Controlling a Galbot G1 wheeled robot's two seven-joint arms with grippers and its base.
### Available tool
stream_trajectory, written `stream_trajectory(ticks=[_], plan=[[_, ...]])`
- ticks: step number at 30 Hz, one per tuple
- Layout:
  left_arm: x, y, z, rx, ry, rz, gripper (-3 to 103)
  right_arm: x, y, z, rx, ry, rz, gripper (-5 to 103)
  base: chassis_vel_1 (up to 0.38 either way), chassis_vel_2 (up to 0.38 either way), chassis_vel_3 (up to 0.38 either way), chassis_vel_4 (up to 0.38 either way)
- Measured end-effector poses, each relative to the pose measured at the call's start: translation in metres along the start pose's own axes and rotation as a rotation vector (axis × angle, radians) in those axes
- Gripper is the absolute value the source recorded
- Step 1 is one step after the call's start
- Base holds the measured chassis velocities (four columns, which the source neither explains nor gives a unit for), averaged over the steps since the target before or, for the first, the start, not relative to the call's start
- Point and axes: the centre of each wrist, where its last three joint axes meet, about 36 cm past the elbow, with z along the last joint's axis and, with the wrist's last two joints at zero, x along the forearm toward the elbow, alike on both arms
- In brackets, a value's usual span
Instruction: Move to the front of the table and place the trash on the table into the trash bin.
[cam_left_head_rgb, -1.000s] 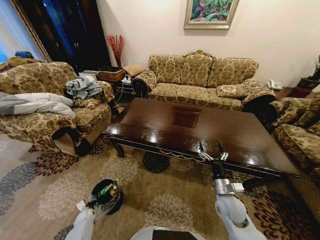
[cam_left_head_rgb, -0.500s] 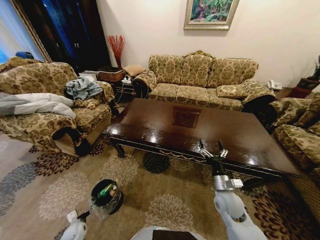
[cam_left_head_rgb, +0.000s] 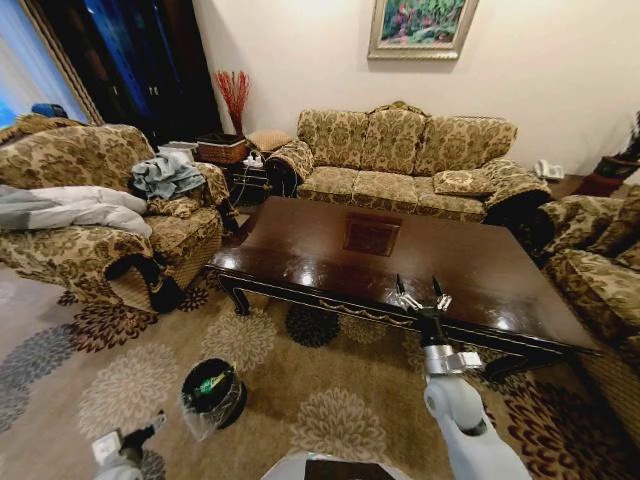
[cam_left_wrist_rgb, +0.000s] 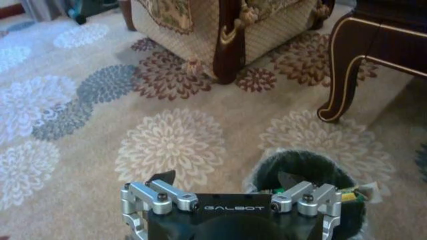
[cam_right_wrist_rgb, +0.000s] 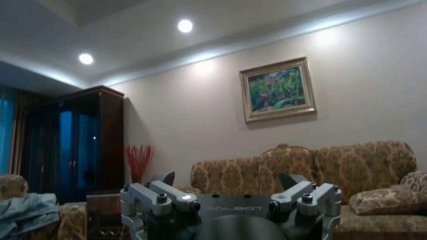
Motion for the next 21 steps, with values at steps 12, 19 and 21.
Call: stream_trajectory(ticks=[12, 19, 21], plan=[[0.009, 0.0, 0.0, -0.007, -0.021, 0.008, 100, 0.002, -0.007, -0.007, 0.013, -0.001, 0.013, 100, 0.0, 0.0, 0.0, 0.0], [-0.005, 0.002, 0.026, -0.046, 0.067, -0.003, 100, 0.005, -0.005, 0.006, -0.009, 0.016, 0.016, 100, 0.0, 0.0, 0.0, 0.0], [-0.011, 0.006, 0.033, -0.038, 0.092, -0.02, 100, 0.005, -0.005, 0.01, -0.018, 0.021, 0.016, 100, 0.0, 0.0, 0.0, 0.0]])
